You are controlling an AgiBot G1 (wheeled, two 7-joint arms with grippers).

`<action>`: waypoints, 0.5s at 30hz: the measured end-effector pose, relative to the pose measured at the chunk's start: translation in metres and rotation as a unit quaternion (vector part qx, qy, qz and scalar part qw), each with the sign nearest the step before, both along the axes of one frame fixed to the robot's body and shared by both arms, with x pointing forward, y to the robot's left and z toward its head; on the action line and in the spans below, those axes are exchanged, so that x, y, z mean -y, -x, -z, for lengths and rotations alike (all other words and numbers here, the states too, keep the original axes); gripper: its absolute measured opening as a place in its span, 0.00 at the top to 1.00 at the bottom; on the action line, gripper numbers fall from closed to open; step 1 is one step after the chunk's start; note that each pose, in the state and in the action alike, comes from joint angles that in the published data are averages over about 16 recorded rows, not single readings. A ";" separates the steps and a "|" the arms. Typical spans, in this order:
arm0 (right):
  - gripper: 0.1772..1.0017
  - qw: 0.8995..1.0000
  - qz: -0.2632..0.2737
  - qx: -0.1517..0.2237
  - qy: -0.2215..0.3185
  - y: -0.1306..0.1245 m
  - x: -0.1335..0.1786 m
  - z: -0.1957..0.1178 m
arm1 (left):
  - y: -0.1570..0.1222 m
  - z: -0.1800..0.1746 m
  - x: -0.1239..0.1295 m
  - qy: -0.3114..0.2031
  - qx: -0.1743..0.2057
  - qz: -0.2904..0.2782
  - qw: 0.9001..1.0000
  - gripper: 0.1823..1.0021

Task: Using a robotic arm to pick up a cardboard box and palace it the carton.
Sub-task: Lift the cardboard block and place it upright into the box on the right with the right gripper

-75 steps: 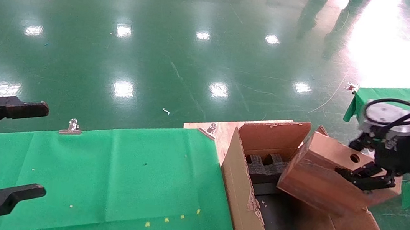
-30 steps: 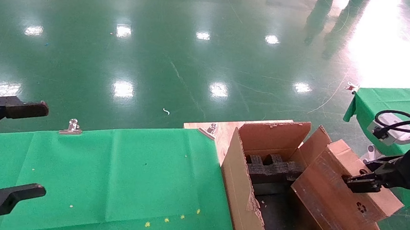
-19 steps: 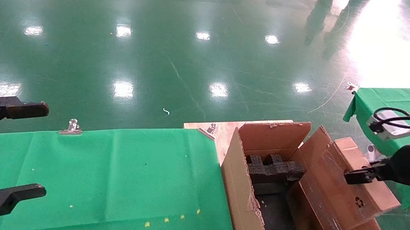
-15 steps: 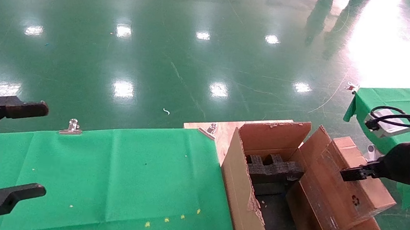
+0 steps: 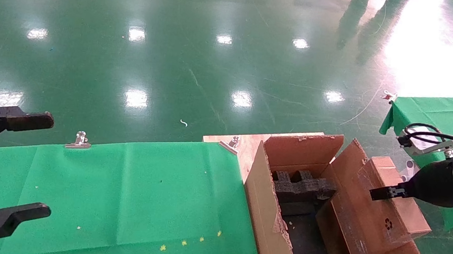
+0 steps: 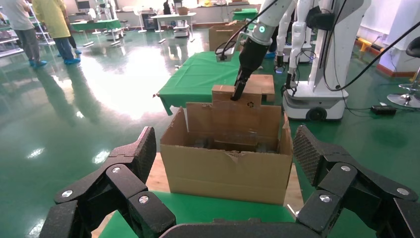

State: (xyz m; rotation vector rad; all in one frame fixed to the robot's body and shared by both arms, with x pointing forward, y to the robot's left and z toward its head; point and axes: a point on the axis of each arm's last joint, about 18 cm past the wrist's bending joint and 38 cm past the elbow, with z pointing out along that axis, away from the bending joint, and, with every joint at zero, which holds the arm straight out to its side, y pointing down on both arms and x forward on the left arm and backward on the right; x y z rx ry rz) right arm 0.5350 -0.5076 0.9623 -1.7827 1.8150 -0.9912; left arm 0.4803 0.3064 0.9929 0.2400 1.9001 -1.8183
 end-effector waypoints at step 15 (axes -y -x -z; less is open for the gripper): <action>0.77 1.000 0.012 -0.007 0.011 -0.015 -0.005 0.019 | 0.000 0.000 0.000 0.000 0.000 0.000 1.000 0.00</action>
